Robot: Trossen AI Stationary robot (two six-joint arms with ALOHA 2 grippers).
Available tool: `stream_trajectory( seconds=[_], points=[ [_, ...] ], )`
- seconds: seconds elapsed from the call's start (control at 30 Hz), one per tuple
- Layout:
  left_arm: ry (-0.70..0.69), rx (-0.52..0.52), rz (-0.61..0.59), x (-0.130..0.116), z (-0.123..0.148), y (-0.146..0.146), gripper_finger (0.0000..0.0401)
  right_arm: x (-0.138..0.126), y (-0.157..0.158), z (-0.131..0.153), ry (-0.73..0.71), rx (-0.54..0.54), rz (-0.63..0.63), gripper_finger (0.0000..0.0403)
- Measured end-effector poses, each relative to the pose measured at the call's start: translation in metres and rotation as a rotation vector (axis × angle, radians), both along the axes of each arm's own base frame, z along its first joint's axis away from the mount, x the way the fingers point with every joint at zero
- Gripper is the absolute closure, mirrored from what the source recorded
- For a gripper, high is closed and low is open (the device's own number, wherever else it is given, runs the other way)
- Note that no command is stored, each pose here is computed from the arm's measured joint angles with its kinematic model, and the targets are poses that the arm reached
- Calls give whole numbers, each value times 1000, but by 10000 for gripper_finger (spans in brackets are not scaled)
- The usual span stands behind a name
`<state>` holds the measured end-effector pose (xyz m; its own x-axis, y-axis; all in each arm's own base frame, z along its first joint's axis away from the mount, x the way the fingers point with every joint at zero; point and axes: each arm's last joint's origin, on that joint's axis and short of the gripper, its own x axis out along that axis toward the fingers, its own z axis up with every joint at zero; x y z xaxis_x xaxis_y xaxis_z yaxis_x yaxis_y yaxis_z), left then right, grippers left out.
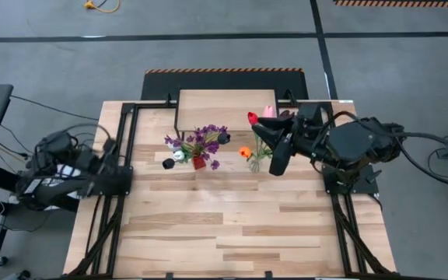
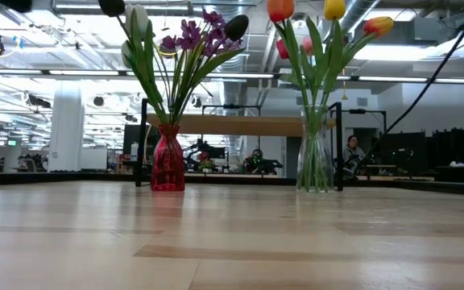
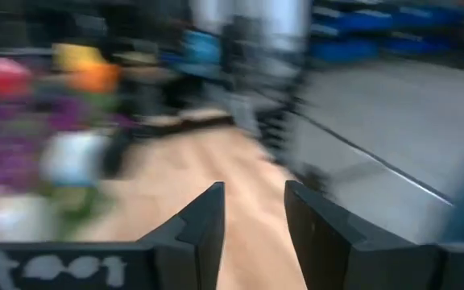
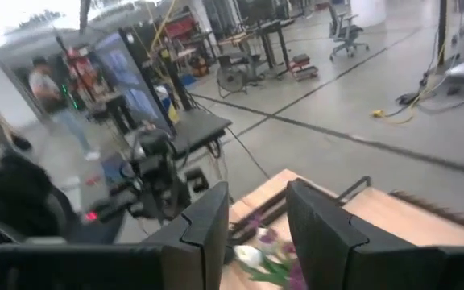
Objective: Pick and place flowers into a vace then onto a shelf
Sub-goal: Put the transparent vase with flowers on the shelf
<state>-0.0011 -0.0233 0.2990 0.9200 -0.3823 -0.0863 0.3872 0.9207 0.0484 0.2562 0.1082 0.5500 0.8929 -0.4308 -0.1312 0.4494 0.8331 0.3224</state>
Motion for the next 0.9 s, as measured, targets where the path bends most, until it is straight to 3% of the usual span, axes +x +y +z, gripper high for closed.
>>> stream_trajectory(
  seconds=[0.07,0.17,0.37,0.53,0.73,0.83,0.9],
  points=[
    [-26,-22,119,7,0,6,282,-3,-1,0,38,-54,17,284],
    [-25,-49,182,12,-2,9,282,-16,-6,4,85,-122,89,284],
    [-160,-7,365,19,4,18,282,-57,-27,7,205,-208,146,284],
    [-244,-60,446,52,-26,35,282,-89,-43,13,249,-286,162,284],
    [-228,-162,360,74,-65,42,282,-129,-58,7,312,-239,186,284],
    [-188,-180,380,76,-72,44,282,-146,-64,1,334,-126,183,284],
    [-170,-186,413,76,-74,45,282,-150,-63,-1,332,-116,243,284]
  ],
)
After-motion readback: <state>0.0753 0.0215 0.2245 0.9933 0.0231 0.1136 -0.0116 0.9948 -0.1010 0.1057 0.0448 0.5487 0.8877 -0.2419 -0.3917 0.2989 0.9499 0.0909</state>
